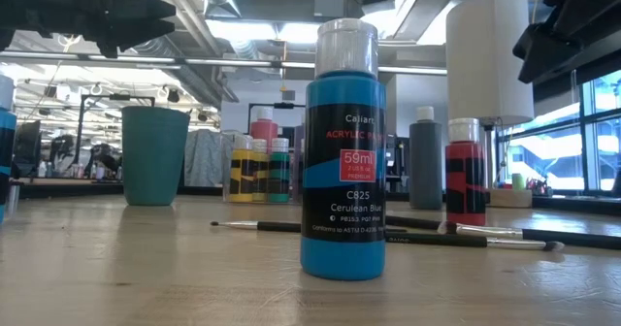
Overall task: Pick & Place Paint Supplies
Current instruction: Put the red paint bottle into the transparent bin
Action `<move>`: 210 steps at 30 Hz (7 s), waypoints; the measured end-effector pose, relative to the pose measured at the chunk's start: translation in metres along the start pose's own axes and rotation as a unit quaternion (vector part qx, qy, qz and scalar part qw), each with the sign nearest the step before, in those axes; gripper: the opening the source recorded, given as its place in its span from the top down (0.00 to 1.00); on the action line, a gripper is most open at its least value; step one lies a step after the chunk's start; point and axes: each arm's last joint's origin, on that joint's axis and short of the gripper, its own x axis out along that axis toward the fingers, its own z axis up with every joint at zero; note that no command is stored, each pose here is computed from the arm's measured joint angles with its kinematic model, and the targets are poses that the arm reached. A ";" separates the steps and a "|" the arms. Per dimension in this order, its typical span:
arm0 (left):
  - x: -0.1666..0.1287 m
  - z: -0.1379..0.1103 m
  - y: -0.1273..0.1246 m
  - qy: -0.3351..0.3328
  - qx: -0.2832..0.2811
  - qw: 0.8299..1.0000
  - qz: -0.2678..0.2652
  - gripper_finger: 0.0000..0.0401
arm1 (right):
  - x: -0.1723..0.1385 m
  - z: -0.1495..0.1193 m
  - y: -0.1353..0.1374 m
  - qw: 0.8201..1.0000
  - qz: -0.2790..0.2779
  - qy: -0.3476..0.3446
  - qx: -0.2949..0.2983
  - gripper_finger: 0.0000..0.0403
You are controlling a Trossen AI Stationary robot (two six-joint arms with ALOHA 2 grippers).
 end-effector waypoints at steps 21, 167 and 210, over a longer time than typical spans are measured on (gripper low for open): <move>0.000 0.000 0.000 0.000 0.000 1.000 0.000 0.44 | -0.001 0.014 0.008 0.993 0.014 -0.084 -0.082 0.15; 0.000 0.000 0.000 0.000 0.000 1.000 0.000 0.44 | 0.093 0.090 0.021 0.965 -0.079 0.223 -0.115 0.15; 0.000 0.000 0.000 0.000 0.000 1.000 -0.001 0.44 | 0.119 0.086 0.009 0.957 -0.084 0.255 -0.110 0.15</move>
